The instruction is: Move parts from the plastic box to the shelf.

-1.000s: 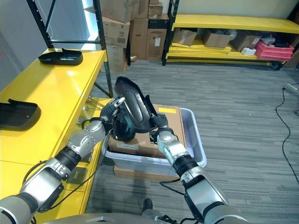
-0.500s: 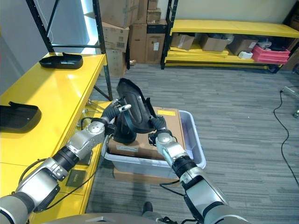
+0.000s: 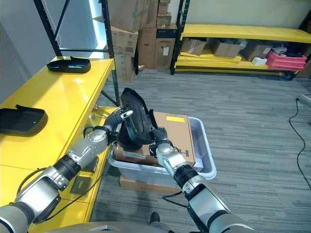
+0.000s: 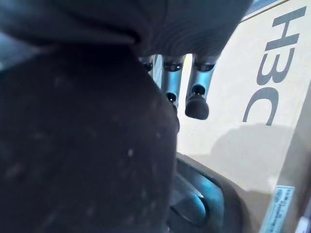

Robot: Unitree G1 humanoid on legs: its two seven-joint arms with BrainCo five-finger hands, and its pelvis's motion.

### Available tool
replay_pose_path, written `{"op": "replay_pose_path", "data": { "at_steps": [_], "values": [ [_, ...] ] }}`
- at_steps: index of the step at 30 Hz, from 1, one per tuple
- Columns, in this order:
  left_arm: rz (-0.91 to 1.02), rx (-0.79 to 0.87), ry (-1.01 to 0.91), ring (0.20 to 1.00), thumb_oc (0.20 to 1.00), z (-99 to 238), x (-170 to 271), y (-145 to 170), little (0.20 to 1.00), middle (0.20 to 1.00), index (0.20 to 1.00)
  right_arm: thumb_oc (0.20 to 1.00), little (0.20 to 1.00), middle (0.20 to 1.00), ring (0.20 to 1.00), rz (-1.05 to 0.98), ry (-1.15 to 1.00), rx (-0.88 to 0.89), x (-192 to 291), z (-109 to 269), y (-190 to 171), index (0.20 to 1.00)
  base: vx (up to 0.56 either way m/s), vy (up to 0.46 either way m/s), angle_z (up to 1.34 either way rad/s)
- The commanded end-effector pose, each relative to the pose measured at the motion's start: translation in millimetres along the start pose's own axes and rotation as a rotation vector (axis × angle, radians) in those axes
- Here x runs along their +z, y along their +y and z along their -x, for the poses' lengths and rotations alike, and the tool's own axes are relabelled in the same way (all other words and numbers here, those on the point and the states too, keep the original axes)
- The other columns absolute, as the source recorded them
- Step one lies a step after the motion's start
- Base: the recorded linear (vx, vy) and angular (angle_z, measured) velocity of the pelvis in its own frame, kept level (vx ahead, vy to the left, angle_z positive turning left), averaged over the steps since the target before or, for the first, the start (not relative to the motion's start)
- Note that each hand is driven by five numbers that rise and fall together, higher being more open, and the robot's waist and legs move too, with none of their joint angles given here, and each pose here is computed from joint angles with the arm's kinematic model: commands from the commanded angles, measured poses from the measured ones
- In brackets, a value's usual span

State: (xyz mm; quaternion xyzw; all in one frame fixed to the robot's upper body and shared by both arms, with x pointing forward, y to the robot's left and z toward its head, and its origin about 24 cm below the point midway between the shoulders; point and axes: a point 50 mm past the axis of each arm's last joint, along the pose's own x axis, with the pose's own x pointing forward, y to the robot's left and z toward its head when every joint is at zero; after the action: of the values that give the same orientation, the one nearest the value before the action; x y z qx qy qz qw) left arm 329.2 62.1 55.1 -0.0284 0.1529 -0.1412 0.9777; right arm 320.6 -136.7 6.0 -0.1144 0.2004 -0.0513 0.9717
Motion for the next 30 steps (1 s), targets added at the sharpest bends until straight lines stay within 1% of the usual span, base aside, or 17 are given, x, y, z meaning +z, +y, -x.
{"op": "replay_pose_path", "data": {
  "at_steps": [1, 7, 10, 14, 16, 19, 21, 24, 28, 30],
  "values": [
    [0.062, -0.062, -0.144, 1.000, 1.000, -4.9, 36.3, -29.9, 1.000, 1.000, 1.000, 0.200, 0.200, 0.200, 0.200, -0.175, -0.238, -0.085, 64.3, -5.0, -13.9, 0.200, 0.00, 0.000, 0.00],
    [0.089, 0.021, -0.134, 1.000, 1.000, -5.1, 38.7, 1.5, 1.000, 1.000, 1.000, 0.200, 0.200, 0.200, 0.200, -0.255, -0.311, -0.187, 77.9, -3.0, -51.0, 0.200, 0.00, 0.000, 0.01],
    [0.081, 0.063, -0.136, 1.000, 1.000, -5.5, 39.0, 11.7, 1.000, 1.000, 1.000, 0.200, 0.200, 0.200, 0.200, -0.280, -0.340, -0.234, 81.0, -1.7, -64.9, 0.200, 0.00, 0.000, 0.00],
    [0.072, 0.072, -0.120, 1.000, 1.000, -6.9, 37.3, 15.7, 1.000, 1.000, 1.000, 0.200, 0.200, 0.200, 0.200, -0.311, -0.352, -0.259, 80.1, -2.1, -72.8, 0.200, 0.00, 0.000, 0.00],
    [0.070, 0.066, -0.090, 1.000, 1.000, -8.5, 31.8, 13.4, 1.000, 1.000, 1.000, 0.200, 0.200, 0.200, 0.200, -0.326, -0.354, -0.256, 79.5, -2.1, -76.3, 0.200, 0.00, 0.000, 0.00],
    [0.092, 0.031, -0.081, 1.000, 1.000, -10.8, 27.6, 7.1, 1.000, 1.000, 1.000, 0.200, 0.200, 0.200, 0.200, -0.291, -0.339, -0.218, 79.9, -3.4, -71.7, 0.200, 0.00, 0.000, 0.00],
    [0.109, -0.016, -0.084, 1.000, 1.000, -11.6, 27.2, -2.7, 1.000, 1.000, 1.000, 0.200, 0.200, 0.200, 0.200, -0.262, -0.323, -0.191, 77.6, -4.9, -65.7, 0.200, 0.00, 0.000, 0.00],
    [0.106, -0.069, -0.096, 1.000, 1.000, -12.2, 31.5, -18.5, 1.000, 1.000, 1.000, 0.200, 0.200, 0.200, 0.200, -0.221, -0.307, -0.153, 77.7, -7.2, -54.7, 0.200, 0.00, 0.000, 0.00],
    [0.102, -0.146, -0.098, 1.000, 1.000, -12.1, 36.3, -45.7, 1.000, 1.000, 1.000, 0.200, 0.200, 0.200, 0.200, -0.161, -0.288, -0.094, 79.7, -10.6, -31.5, 0.200, 0.00, 0.000, 0.00],
    [0.106, -0.161, -0.105, 1.000, 1.000, -11.9, 37.4, -52.1, 1.000, 1.000, 1.000, 0.200, 0.200, 0.200, 0.200, -0.124, -0.282, -0.056, 80.1, -11.0, -21.6, 0.200, 0.00, 0.000, 0.00]
  ]
}}
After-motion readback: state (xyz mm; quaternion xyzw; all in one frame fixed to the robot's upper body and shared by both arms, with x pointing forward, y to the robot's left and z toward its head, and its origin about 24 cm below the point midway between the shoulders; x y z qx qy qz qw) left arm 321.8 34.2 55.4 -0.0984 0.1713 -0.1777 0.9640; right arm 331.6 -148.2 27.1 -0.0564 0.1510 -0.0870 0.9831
